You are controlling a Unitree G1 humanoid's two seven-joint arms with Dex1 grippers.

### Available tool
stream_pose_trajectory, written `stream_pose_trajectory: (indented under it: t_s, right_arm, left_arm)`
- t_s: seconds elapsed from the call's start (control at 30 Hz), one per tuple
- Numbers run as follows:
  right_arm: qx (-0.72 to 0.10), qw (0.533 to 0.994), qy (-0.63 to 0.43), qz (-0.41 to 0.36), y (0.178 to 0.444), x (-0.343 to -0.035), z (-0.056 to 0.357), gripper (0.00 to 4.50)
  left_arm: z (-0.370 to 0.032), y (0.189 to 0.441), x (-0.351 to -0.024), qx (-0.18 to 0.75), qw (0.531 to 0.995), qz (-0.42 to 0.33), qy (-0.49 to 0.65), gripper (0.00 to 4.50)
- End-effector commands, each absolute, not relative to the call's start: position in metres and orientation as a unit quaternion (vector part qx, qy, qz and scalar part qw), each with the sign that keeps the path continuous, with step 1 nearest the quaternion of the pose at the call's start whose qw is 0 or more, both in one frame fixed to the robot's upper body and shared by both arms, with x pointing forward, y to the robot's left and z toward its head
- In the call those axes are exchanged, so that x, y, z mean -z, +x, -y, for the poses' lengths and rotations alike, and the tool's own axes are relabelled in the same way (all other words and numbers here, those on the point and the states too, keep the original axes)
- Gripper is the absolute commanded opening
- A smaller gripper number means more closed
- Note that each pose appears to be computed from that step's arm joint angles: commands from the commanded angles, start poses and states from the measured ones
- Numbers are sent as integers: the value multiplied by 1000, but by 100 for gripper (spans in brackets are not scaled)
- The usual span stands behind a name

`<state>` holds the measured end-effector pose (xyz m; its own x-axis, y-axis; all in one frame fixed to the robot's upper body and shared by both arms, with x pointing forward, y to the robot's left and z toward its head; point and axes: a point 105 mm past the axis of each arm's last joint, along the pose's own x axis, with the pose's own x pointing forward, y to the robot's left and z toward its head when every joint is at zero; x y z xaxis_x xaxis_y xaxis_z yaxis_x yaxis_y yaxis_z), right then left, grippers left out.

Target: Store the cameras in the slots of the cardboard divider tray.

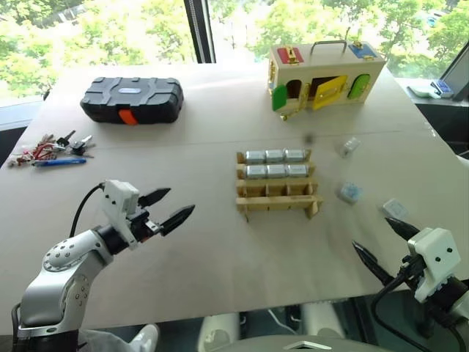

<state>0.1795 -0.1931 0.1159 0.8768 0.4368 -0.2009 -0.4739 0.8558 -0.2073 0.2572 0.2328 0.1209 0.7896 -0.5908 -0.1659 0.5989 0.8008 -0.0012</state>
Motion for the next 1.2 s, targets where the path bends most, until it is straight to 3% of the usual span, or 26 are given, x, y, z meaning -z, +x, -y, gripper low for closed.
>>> stream_pose_trajectory:
  t_s: [0.03, 0.23, 0.63, 0.83, 1.2]
  right_arm:
    - [-211, 967, -133, -55, 182, -126, 198, 450]
    - [-158, 975, -131, -89, 195, -124, 216, 450]
    - [-129, 972, -93, -173, 235, -102, 279, 450]
    - [-137, 968, -80, -193, 248, -92, 297, 450]
    - [-200, 962, -64, -175, 264, -97, 276, 450]
  left_arm:
    - [-228, 259, -131, 327, 943, -51, 30, 447]
    - [-219, 260, -142, 381, 924, -30, 2, 447]
    - [-196, 231, -176, 583, 812, -26, 19, 447]
    - [-194, 227, -173, 603, 797, -24, 28, 447]
    - [-202, 223, -166, 608, 792, -30, 33, 447]
